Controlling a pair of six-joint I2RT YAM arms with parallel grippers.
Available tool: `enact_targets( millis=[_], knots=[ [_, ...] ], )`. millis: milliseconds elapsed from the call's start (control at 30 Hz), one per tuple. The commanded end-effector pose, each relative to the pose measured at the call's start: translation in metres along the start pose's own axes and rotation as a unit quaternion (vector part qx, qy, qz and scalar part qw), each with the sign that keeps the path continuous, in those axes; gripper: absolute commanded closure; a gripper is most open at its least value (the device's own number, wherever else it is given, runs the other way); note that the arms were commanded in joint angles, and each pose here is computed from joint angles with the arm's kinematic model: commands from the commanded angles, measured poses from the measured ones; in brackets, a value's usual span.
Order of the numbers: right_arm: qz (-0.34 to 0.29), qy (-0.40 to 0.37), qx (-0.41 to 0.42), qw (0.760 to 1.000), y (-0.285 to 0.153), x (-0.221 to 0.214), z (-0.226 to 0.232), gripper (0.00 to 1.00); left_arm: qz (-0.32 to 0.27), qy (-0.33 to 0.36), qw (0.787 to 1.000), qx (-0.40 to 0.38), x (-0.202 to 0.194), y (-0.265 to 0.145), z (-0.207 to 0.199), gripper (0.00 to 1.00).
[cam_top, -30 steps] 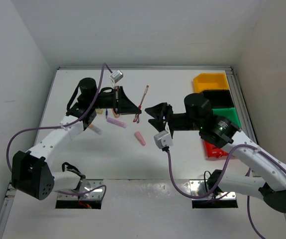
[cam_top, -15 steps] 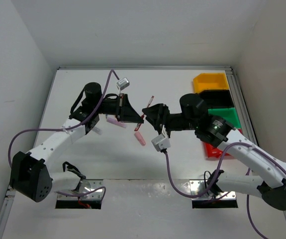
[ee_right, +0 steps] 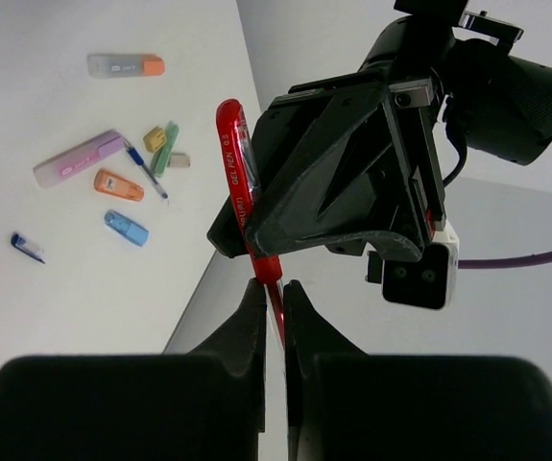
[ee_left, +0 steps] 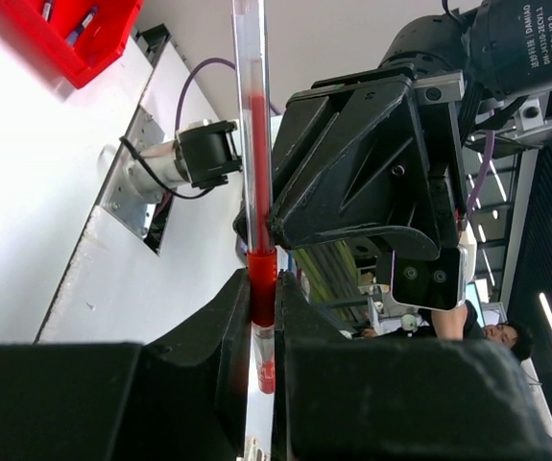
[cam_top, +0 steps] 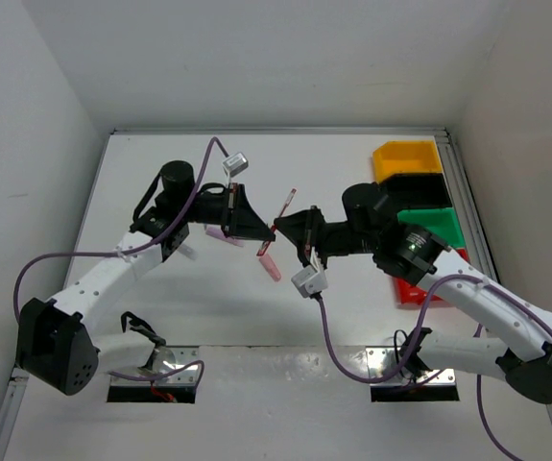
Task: Sort the stationery into containers
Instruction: Place the pen in the storage box.
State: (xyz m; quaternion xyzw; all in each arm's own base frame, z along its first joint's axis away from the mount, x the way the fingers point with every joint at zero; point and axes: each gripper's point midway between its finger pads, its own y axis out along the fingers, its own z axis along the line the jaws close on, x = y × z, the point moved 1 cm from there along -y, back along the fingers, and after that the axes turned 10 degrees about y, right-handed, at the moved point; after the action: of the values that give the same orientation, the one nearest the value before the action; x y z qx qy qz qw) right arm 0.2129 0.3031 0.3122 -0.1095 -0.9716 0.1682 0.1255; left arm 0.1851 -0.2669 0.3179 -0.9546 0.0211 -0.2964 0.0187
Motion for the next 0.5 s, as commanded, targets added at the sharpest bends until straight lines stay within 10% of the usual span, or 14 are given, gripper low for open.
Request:
enact_targets(
  millis=[0, 233, 467],
  knots=[
    [-0.015, -0.011, -0.002, 1.0, 0.004, 0.006, 0.001, 1.0, 0.003, 0.066, 0.998, -0.022, -0.001, -0.003, -0.025, 0.93],
    [-0.013, -0.022, -0.006, 1.0, -0.001, 0.008, 0.007, 1.0, -0.012, 0.133, 0.991, -0.006, 0.009, -0.007, -0.03, 0.01],
    [0.003, 0.004, -0.005, 1.0, -0.014, 0.009, 0.013, 1.0, -0.041, 0.183, 0.982, 0.015, 0.035, -0.021, -0.036, 0.0]
  ],
)
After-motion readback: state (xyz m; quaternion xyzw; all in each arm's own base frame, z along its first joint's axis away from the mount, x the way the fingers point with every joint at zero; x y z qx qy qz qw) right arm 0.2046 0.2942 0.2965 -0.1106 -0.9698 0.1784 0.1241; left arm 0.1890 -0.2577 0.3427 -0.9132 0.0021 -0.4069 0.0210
